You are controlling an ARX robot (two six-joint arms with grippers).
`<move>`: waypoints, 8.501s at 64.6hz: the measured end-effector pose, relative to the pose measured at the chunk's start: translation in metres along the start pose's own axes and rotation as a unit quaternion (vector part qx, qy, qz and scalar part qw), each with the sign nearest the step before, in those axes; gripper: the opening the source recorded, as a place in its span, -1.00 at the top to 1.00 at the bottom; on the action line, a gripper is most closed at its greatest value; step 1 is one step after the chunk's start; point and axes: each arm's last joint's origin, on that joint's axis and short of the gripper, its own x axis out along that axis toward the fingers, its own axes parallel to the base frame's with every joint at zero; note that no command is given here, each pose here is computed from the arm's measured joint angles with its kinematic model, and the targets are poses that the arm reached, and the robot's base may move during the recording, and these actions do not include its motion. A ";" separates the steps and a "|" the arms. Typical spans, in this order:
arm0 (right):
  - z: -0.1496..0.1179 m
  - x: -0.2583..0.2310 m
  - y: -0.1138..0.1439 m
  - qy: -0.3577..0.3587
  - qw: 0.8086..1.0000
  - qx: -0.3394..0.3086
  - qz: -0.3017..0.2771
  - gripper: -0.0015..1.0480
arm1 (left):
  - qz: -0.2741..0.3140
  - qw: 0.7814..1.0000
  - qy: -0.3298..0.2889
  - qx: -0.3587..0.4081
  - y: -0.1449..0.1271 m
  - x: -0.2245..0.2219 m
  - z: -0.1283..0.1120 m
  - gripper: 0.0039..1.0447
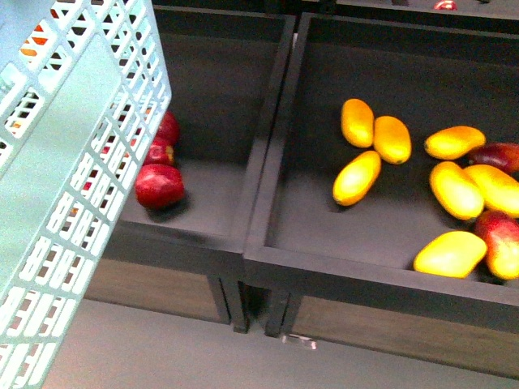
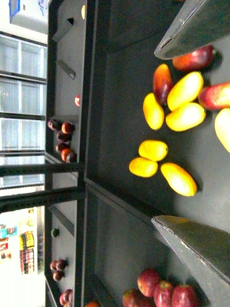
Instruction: Pick mango and avocado into basket
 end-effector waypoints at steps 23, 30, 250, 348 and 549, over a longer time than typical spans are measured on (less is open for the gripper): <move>0.000 0.000 0.000 0.000 1.000 0.000 0.000 -0.83 | 0.000 1.000 -0.001 0.000 0.000 0.000 0.000 0.75; 0.000 0.000 0.000 0.000 1.000 0.000 0.000 -0.83 | -0.001 1.000 0.000 0.000 0.000 0.000 0.000 0.75; -0.195 0.233 -0.220 0.438 0.872 0.111 -0.187 -0.83 | 0.001 0.844 0.369 0.388 -0.041 0.082 -0.222 0.75; -0.136 0.249 -0.220 0.325 0.924 0.155 -0.127 -0.05 | 0.002 0.844 0.369 0.388 -0.041 0.082 -0.222 0.75; 0.023 0.053 0.001 0.010 1.000 0.001 0.001 0.96 | 0.006 0.843 0.371 0.389 -0.039 0.083 -0.223 0.75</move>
